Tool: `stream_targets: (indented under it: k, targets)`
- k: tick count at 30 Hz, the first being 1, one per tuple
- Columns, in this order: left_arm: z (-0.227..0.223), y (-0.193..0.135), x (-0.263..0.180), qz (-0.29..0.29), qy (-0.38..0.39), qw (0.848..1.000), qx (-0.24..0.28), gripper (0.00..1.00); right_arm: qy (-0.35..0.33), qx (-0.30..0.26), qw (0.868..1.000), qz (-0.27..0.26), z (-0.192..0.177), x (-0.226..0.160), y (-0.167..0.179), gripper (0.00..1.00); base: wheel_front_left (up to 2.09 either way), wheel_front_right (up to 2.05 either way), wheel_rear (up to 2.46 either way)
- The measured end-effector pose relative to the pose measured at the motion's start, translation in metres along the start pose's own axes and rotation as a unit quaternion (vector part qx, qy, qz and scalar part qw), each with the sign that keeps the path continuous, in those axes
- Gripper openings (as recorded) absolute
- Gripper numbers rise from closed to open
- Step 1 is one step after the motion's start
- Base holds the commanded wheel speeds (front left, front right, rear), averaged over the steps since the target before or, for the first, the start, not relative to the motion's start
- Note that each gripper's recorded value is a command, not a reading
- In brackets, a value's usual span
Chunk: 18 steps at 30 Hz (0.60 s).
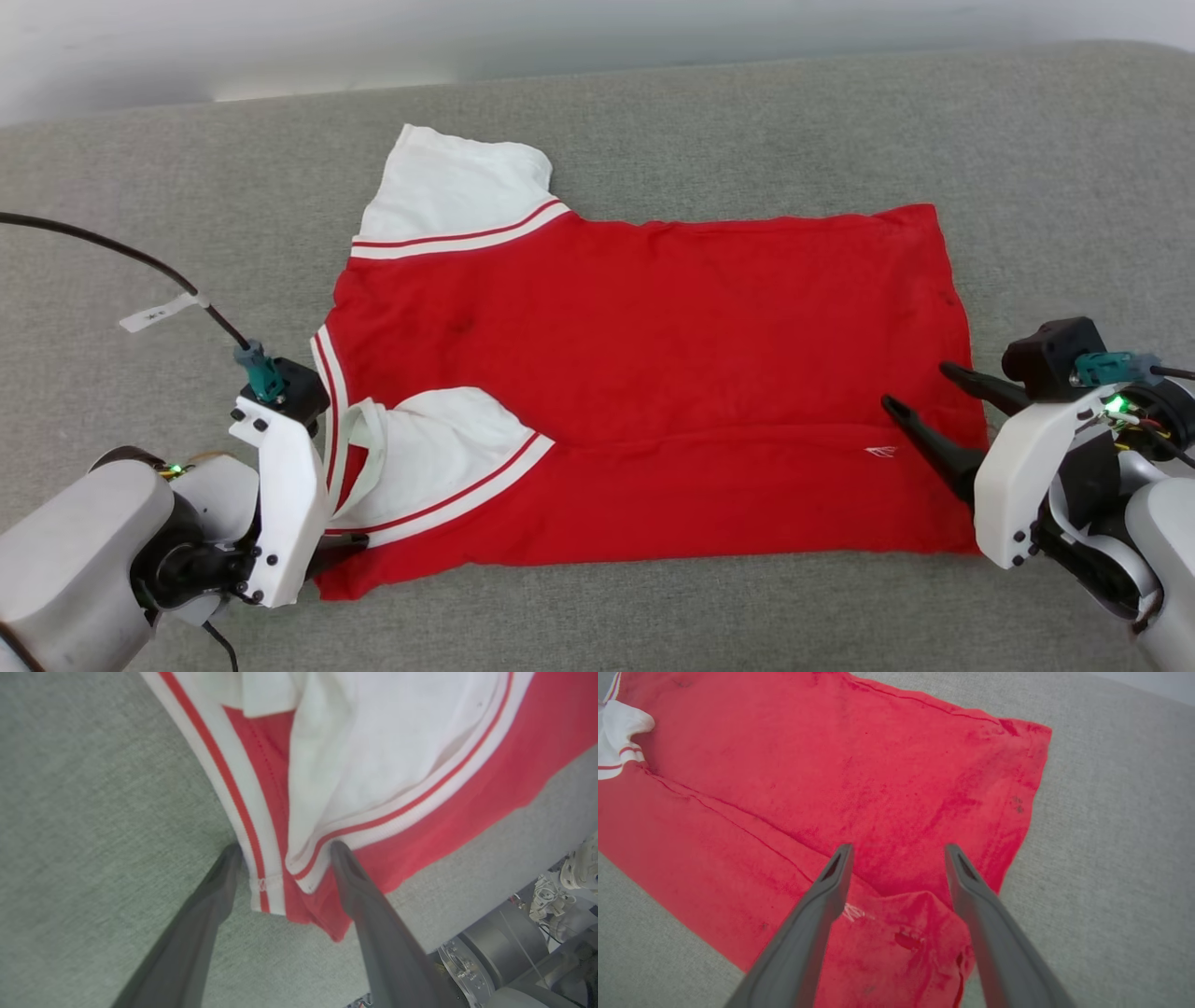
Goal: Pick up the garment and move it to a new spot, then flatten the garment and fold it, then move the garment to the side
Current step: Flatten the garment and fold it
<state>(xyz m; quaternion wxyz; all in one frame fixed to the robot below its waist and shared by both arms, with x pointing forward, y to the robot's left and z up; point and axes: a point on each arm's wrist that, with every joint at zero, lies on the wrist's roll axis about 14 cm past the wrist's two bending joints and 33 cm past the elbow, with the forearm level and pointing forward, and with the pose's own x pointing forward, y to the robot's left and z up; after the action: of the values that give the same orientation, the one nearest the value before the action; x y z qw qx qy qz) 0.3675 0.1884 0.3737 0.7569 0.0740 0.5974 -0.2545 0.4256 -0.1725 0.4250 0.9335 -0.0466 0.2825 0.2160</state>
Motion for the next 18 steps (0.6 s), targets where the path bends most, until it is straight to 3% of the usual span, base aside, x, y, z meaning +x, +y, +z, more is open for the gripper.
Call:
stream_targets:
  k: [2,3,4,12,18]
  targets:
    - [-0.002,0.001,0.003,-0.002,0.009,1.000,0.001,1.00,0.002,0.001,1.000,-0.001,-0.001,0.000,-0.002,1.00,0.00,0.00,0.00]
    - [-0.002,0.001,0.004,-0.003,0.012,1.000,0.002,0.36,-0.001,0.000,1.000,-0.002,0.001,0.000,-0.003,1.00,0.00,0.00,0.00]
    - [-0.002,0.001,0.004,-0.002,0.013,1.000,0.004,0.00,-0.004,-0.002,1.000,-0.003,0.005,0.000,-0.004,1.00,0.00,0.00,0.00]
    - [0.001,-0.011,-0.006,-0.008,-0.012,1.000,0.023,0.00,-0.012,-0.061,0.998,-0.019,0.042,-0.018,-0.023,1.00,0.00,0.00,0.00]
    - [0.002,-0.015,-0.022,-0.003,-0.033,0.999,0.043,0.00,0.105,-0.104,0.989,-0.004,0.024,-0.038,-0.026,1.00,0.00,0.00,0.00]
